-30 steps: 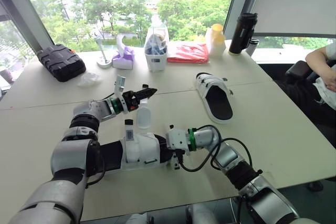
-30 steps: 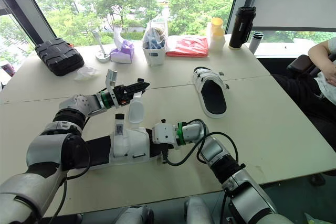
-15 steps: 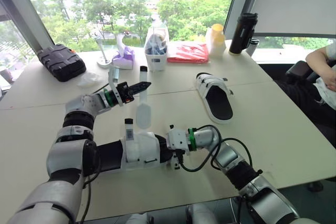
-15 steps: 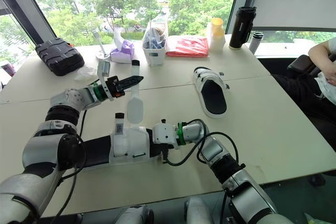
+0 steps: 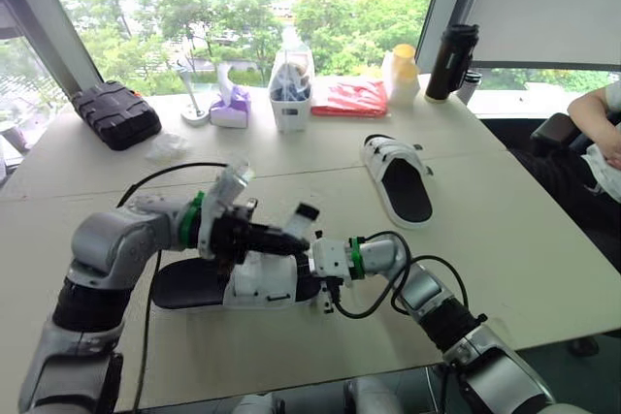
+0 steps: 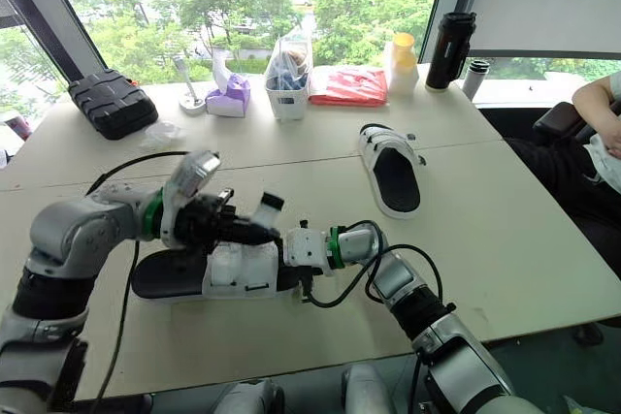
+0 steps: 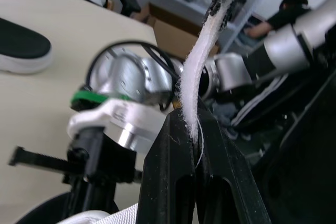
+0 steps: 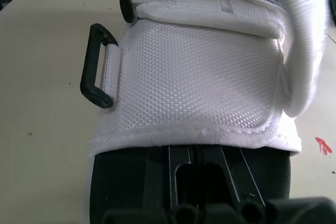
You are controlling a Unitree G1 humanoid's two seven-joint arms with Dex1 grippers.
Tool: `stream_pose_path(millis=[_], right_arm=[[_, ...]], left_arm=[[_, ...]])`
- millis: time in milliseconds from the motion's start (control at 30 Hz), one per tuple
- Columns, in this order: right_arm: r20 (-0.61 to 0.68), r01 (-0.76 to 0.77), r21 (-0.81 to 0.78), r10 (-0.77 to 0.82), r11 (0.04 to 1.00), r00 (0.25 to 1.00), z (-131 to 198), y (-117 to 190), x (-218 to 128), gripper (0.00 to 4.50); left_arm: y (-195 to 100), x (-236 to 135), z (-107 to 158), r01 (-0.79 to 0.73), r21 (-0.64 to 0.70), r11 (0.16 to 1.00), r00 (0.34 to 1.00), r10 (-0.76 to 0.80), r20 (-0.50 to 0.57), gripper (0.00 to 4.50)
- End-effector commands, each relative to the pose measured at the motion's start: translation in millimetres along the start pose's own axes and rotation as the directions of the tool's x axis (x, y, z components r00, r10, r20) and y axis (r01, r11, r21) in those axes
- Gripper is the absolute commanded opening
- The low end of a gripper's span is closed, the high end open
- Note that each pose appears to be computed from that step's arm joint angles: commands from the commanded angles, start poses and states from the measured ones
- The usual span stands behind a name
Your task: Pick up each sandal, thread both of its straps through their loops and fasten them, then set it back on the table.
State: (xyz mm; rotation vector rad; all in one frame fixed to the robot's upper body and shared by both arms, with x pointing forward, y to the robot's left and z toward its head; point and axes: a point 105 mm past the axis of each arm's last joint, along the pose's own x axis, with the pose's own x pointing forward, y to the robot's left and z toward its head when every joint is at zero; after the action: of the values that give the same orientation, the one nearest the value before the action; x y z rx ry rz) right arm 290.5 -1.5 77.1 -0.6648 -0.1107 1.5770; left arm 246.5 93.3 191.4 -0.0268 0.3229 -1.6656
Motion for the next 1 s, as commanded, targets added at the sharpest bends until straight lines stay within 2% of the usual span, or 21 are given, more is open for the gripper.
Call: stream_pose_path(millis=[33,267,300,400,500,600,633,733,833,900,1000], right_arm=[[-0.071,-0.065,0.047,0.068,0.997,0.995,-19.5,18.3,2.7,0.00],[-0.070,-0.071,0.043,0.074,0.997,0.995,-19.1,18.3,3.8,0.00],[-0.070,-0.072,0.043,0.075,0.997,0.995,-19.2,18.3,3.9,0.00],[-0.071,-0.073,0.042,0.076,0.996,0.995,-19.2,18.2,4.1,0.00],[-0.072,-0.074,0.043,0.077,0.996,0.994,-19.7,18.0,4.2,0.00],[-0.072,-0.076,0.045,0.079,0.996,0.994,-20.2,18.5,3.9,0.00],[-0.072,-0.077,0.044,0.080,0.996,0.994,-20.3,18.9,3.4,0.00],[-0.071,-0.079,0.045,0.083,0.996,0.994,-20.3,20.0,2.6,0.00],[-0.070,-0.081,0.047,0.085,0.996,0.994,-20.0,20.4,3.3,0.00],[-0.067,-0.081,0.048,0.084,0.996,0.994,-19.4,20.3,4.0,0.00],[-0.065,-0.086,0.046,0.089,0.995,0.994,-18.7,20.8,4.7,0.00]], left_arm=[[-13.4,1.9,-7.0,0.056,0.179,0.982,0.991,-0.033,-0.129,0.09],[-18.0,-5.6,-30.9,0.106,0.248,0.963,0.958,-0.032,-0.286,0.09],[-17.3,-6.4,-33.4,0.112,0.274,0.955,0.953,-0.025,-0.301,0.31],[-18.4,-8.5,-39.9,0.140,0.308,0.941,0.942,-0.031,-0.333,1.32],[-21.2,-11.9,-47.5,0.179,0.340,0.923,0.920,-0.035,-0.389,2.72],[-21.1,-11.9,-46.5,0.190,0.443,0.876,0.915,0.005,-0.404,4.27],[-21.5,-11.6,-44.4,0.184,0.466,0.866,0.919,0.016,-0.393,4.47],[-27.7,-17.2,-38.2,0.160,0.464,0.871,0.929,0.026,-0.370,4.47],[-30.2,-24.8,-25.4,0.061,0.412,0.909,0.957,0.063,-0.282,4.47],[-25.8,-36.6,-10.2,-0.070,0.361,0.930,0.974,0.142,-0.176,4.47],[-24.0,-62.7,-2.1,-0.251,0.207,0.946,0.960,0.271,-0.075,4.47]])
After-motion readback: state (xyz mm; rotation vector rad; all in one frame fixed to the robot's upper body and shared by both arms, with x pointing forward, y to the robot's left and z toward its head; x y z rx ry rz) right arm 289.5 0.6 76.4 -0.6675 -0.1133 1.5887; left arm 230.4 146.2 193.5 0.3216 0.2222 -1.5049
